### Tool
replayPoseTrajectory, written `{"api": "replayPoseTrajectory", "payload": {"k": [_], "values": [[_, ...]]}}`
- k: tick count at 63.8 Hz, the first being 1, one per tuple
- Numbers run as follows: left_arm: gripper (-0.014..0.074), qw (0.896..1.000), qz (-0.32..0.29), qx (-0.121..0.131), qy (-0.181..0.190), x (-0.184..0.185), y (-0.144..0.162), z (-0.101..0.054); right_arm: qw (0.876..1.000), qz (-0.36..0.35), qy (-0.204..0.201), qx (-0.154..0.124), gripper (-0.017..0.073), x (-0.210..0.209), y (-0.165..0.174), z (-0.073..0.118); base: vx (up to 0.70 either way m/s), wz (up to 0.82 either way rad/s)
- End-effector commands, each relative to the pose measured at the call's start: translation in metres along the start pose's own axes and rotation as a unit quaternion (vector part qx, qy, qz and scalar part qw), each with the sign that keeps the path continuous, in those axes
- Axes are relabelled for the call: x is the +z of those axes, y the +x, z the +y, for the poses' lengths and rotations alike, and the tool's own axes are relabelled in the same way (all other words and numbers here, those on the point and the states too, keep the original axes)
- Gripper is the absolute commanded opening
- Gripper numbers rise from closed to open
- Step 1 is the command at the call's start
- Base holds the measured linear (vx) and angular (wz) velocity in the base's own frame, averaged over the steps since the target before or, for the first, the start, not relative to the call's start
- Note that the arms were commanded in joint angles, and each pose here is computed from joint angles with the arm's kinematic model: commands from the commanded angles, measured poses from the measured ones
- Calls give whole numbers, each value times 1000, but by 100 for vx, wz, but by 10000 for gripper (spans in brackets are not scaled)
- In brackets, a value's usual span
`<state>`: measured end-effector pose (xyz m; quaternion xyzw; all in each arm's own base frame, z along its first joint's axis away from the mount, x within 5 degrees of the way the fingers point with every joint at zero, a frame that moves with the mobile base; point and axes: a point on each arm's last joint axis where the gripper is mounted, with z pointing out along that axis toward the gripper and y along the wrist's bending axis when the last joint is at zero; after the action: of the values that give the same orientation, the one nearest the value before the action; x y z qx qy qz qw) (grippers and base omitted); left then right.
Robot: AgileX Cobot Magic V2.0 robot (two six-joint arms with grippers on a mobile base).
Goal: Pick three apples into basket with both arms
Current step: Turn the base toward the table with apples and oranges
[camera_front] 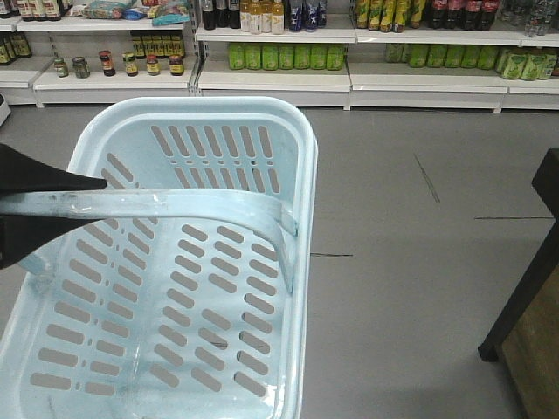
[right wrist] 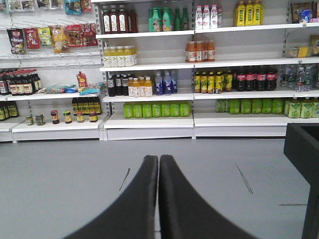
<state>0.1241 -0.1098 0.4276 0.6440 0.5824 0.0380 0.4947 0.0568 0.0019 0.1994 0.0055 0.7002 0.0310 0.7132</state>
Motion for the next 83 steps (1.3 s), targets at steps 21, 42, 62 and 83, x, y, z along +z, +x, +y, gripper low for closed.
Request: {"api": "replayPoseTrajectory", "payload": {"k": [21,42,62,83], "values": [[-6,998,-46,-9,-53,-12,-11,12,999,-37,-1,-3,-9,-1,-3,0,16,0],[-6,998,-46,-9,-53,-12,-11,12,999,-37,-1,-3,-9,-1,-3,0,18,1],[-6,998,-46,-9,-53,-12,-11,12,999,-37,-1,-3,-9,-1,-3,0,15,-7],[-6,998,-46,-9,-53,-12,-11,12,999,-37,-1,-3,-9,-1,-3,0,9,-22]]}}
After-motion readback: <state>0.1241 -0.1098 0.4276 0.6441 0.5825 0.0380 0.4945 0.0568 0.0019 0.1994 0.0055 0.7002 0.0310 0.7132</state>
